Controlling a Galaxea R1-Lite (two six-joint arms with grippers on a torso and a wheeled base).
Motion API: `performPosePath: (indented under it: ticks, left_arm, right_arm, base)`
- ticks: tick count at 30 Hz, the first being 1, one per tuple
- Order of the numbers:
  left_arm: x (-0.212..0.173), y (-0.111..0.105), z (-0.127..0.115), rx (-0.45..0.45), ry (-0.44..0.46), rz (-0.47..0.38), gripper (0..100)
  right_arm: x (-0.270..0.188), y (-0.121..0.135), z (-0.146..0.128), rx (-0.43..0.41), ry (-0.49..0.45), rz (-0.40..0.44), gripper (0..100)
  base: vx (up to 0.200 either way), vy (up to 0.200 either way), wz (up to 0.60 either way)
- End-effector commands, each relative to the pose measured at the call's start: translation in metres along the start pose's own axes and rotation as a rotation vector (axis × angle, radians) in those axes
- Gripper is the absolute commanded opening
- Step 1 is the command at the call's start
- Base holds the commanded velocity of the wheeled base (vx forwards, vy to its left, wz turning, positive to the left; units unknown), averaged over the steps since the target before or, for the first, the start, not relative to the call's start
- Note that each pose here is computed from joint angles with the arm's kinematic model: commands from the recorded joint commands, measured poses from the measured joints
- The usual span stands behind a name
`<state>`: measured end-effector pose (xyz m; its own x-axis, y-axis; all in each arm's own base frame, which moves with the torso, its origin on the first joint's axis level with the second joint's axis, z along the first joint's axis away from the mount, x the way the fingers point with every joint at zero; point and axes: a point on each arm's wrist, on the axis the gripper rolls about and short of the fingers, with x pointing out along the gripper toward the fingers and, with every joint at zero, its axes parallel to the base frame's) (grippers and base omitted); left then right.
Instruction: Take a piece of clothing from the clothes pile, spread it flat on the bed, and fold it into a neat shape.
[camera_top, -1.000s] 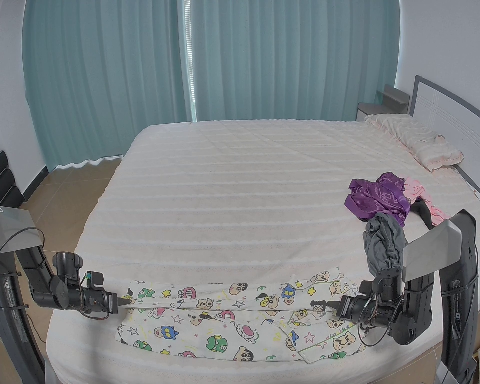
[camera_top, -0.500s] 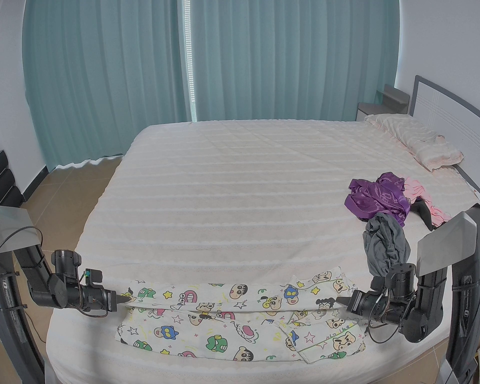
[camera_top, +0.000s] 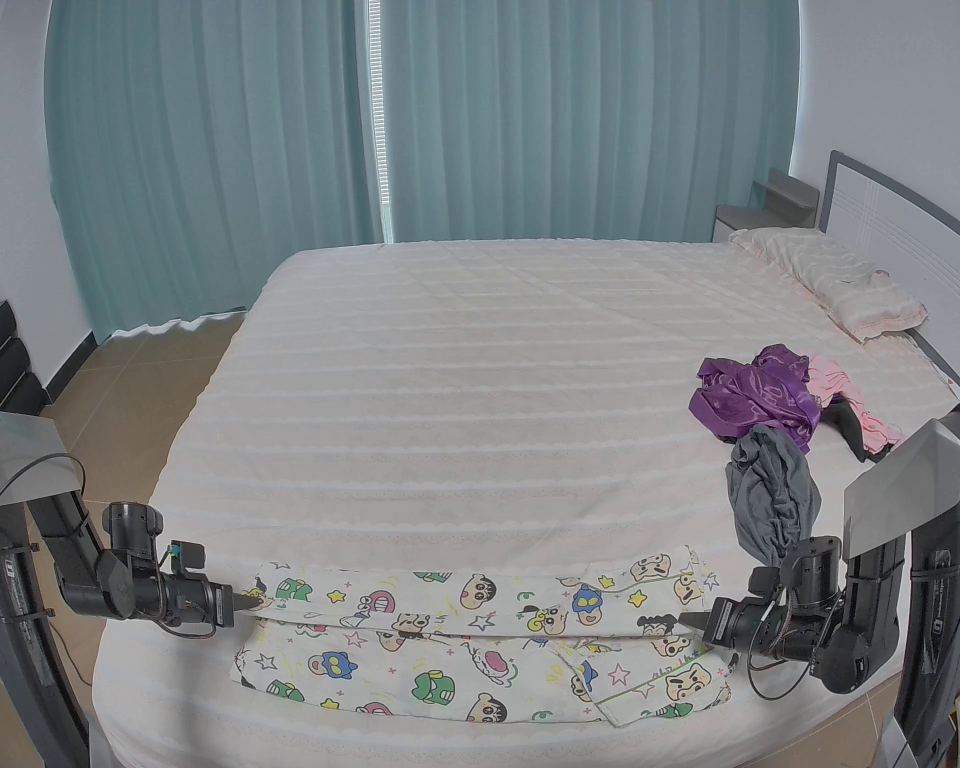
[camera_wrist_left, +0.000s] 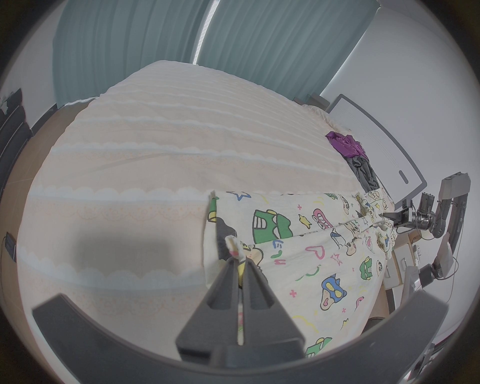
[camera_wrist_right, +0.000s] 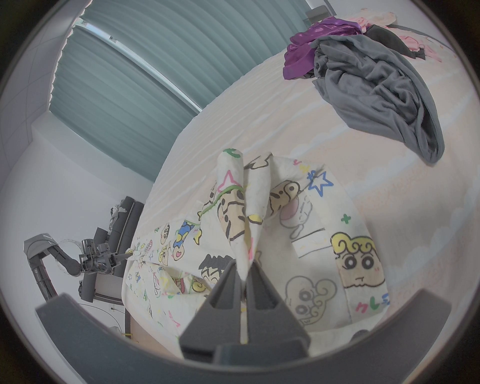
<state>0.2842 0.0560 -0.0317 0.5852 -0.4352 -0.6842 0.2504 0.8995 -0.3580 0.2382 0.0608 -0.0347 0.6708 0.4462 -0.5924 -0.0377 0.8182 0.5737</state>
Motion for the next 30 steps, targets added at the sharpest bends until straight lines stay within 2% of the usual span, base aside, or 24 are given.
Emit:
performPosePath:
  ticks: [1, 8, 9, 10, 15, 22, 25, 27, 28, 29, 30]
  left_arm:
    - [0.003, 0.001, -0.003, -0.008, 0.012, -0.002, 0]
    - [0.006, 0.002, -0.008, -0.019, 0.031, -0.006, 0]
    - [0.006, 0.002, -0.008, -0.021, 0.032, -0.005, 0]
    - [0.007, 0.002, -0.008, -0.025, 0.035, -0.006, 100]
    - [0.006, 0.002, -0.009, -0.032, 0.035, -0.006, 100]
    - [-0.011, 0.009, -0.029, -0.119, 0.047, -0.025, 100]
    - [-0.036, 0.018, -0.030, -0.187, -0.027, -0.053, 100]
    - [-0.051, 0.021, -0.030, -0.280, -0.075, -0.079, 100]
    - [-0.052, 0.020, -0.029, -0.287, -0.079, -0.084, 100]
    - [-0.064, 0.020, -0.026, -0.393, -0.120, -0.117, 100]
    - [-0.069, 0.018, -0.024, -0.439, -0.132, -0.125, 100]
  right_arm:
    - [0.000, -0.002, -0.003, -0.002, 0.012, -0.008, 0]
    - [0.000, -0.005, -0.008, -0.027, 0.038, -0.021, 0]
    - [0.001, -0.005, -0.009, -0.027, 0.040, -0.024, 100]
    - [0.001, -0.006, -0.009, -0.027, 0.041, -0.024, 100]
    - [-0.001, -0.004, -0.007, -0.031, 0.028, -0.023, 100]
    - [-0.018, -0.001, 0.015, -0.027, -0.086, -0.016, 100]
    - [-0.031, 0.004, 0.031, -0.035, -0.175, 0.005, 100]
    - [-0.040, 0.011, 0.040, -0.052, -0.228, 0.031, 100]
    - [-0.040, 0.012, 0.041, -0.053, -0.232, 0.033, 100]
    - [-0.047, 0.020, 0.046, -0.073, -0.266, 0.062, 100]
    - [-0.049, 0.023, 0.047, -0.077, -0.276, 0.070, 100]
  base:
    - [0.000, 0.000, 0.00]
    - [0.000, 0.000, 0.00]
    - [0.000, 0.000, 0.00]
    - [0.000, 0.000, 0.00]
    - [0.000, 0.000, 0.00]
    - [0.000, 0.000, 0.00]
    - [0.000, 0.000, 0.00]
    - [0.000, 0.000, 0.00]
    - [0.000, 0.000, 0.00]
    - [0.000, 0.000, 0.00]
    - [0.000, 0.000, 0.00]
